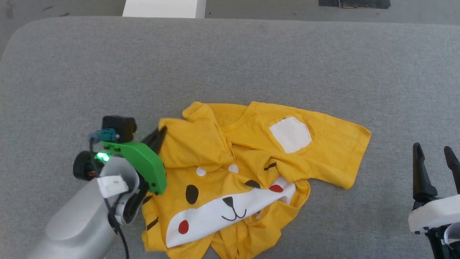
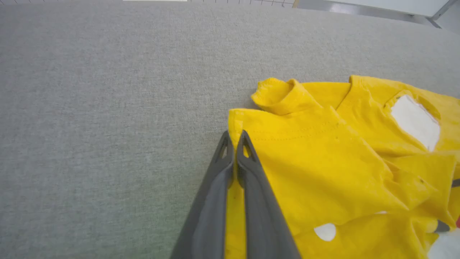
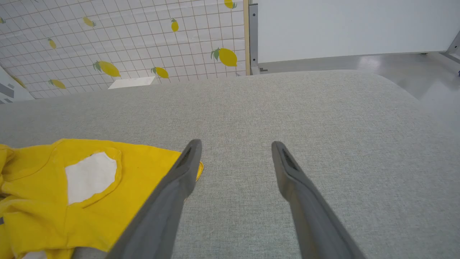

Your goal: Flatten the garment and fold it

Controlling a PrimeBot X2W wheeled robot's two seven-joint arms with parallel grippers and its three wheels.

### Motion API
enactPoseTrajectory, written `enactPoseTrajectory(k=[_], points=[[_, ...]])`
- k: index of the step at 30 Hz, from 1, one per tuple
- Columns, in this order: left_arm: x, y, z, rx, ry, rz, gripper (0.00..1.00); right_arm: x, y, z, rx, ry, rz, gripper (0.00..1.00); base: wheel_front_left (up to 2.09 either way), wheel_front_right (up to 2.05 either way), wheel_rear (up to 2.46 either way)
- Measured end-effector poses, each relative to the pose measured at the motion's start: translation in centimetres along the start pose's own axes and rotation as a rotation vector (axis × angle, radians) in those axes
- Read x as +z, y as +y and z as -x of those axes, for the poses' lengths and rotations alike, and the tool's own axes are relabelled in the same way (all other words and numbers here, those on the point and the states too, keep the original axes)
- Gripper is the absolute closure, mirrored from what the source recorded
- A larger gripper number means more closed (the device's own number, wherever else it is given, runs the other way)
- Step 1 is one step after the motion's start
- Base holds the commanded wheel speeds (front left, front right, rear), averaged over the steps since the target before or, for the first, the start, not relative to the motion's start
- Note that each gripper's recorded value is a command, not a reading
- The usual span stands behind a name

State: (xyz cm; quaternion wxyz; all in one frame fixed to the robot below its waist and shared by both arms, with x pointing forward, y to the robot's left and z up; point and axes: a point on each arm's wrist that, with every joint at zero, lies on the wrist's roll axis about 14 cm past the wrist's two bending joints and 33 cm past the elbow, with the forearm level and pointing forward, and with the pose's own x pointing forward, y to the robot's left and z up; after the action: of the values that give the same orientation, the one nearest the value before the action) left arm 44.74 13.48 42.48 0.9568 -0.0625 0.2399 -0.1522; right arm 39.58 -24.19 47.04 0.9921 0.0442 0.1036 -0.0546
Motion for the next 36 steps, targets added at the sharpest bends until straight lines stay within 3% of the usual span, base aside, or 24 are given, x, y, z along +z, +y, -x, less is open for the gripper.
enactPoseTrajectory(k=[4, 9, 16, 22, 25, 26, 27, 32, 36], points=[[4.0, 1.6, 0.6, 0.055, -0.156, 0.08, 1.0, 0.3, 0.1, 0.0, 0.002, -0.008, -0.001, 0.0, 0.0, 0.0, 0.0], [7.8, 6.2, 3.7, 0.246, -0.37, 0.2, 1.0, 0.6, 0.2, 0.1, 0.008, -0.015, -0.003, 0.0, 0.0, 0.0, 0.0], [0.5, 12.8, 8.8, 0.573, -0.288, 0.374, 1.0, 0.3, 0.4, 0.1, 0.013, -0.008, -0.008, 0.0, 0.0, 0.0, 0.0], [-6.4, 13.2, 11.7, 0.724, -0.155, 0.492, 1.0, -0.1, 0.3, 0.0, 0.009, 0.004, -0.009, 0.0, 0.0, 0.0, 0.0], [-7.8, 12.5, 12.0, 0.73, -0.13, 0.528, 1.0, -0.1, 0.3, 0.0, 0.01, 0.006, -0.009, 0.0, 0.0, 0.0, 0.0], [-7.9, 12.2, 11.9, 0.724, -0.132, 0.543, 0.77, -0.2, 0.4, -0.1, 0.012, 0.007, -0.01, 0.0, 0.0, 0.0, 0.0], [-7.8, 12.0, 11.9, 0.716, -0.139, 0.547, 0.0, -0.2, 0.5, -0.1, 0.016, 0.008, -0.01, 0.0, 0.0, 0.0, 0.0], [-3.7, 11.9, 11.8, 0.659, -0.278, 0.494, 0.0, 0.0, 0.9, -0.1, 0.027, 0.003, -0.013, 0.0, 0.0, 0.0, 0.0], [5.1, 10.5, 12.5, 0.551, -0.551, 0.297, 0.0, 0.3, 1.0, 0.1, 0.032, -0.004, -0.014, 0.0, 0.0, 0.0, 0.0]])
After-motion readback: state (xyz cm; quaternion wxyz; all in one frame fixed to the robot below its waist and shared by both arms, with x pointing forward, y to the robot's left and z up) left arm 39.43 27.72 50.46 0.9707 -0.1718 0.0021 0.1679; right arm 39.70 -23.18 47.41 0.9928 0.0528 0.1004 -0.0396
